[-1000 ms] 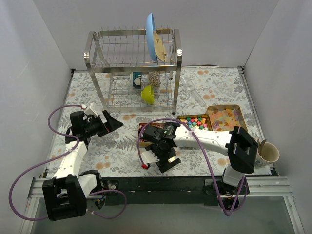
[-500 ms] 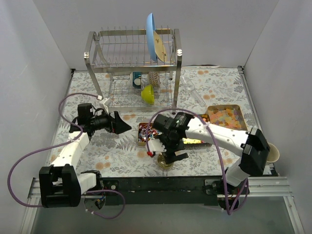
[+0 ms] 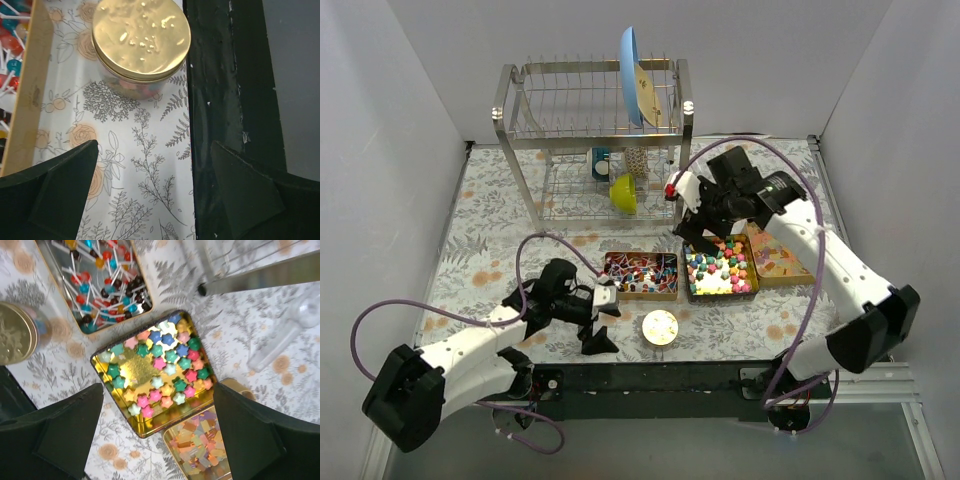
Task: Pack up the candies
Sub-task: Close the bottle lid on the packing bottle, then screw the bottle lid onto the packing bottle.
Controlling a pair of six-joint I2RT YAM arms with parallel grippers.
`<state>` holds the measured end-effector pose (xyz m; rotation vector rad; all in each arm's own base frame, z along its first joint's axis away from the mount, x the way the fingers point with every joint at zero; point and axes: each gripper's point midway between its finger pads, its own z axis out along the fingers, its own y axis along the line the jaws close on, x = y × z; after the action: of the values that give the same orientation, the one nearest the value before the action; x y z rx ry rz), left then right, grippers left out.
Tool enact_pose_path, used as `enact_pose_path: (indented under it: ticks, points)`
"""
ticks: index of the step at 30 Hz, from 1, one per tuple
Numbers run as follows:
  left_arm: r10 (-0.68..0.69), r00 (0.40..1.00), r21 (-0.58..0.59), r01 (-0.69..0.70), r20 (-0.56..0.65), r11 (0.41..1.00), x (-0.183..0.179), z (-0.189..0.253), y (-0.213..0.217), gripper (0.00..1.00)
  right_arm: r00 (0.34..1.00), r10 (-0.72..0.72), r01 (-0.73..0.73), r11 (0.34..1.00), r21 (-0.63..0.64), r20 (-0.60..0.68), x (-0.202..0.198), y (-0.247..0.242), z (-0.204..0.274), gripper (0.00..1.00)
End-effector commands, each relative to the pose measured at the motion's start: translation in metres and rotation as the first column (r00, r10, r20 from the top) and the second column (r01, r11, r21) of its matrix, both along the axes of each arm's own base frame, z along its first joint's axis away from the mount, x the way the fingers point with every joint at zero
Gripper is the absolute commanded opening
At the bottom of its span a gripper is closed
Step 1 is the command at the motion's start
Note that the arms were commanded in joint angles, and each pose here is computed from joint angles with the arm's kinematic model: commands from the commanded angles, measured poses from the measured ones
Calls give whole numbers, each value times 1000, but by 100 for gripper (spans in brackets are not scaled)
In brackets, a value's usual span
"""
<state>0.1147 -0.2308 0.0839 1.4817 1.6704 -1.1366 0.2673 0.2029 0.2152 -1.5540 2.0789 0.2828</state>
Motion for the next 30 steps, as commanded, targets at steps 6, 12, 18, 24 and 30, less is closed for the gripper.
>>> enact_pose_path:
  ticks: [6, 12, 18, 24, 30]
  points:
    - [46, 945, -170, 11, 325, 985, 9, 14, -42, 94, 976, -167, 140, 972, 188, 138, 23, 2, 63, 98]
    - [294, 942, -208, -259, 160, 943, 27, -6, -66, 93, 961, -232, 205, 963, 176, 151, 36, -5, 78, 98]
    - [301, 941, -246, -259, 152, 934, 18, -25, -77, 95, 950, -283, 261, 951, 163, 129, 41, -17, 70, 98]
    - [307, 925, -308, -231, 225, 923, 19, -41, -83, 95, 996, -61, 74, 970, 230, -62, -13, 5, 31, 95]
    - [345, 880, -399, -202, 326, 894, 35, -35, -100, 96, 944, 315, -288, 932, 219, -100, -68, 10, -21, 92]
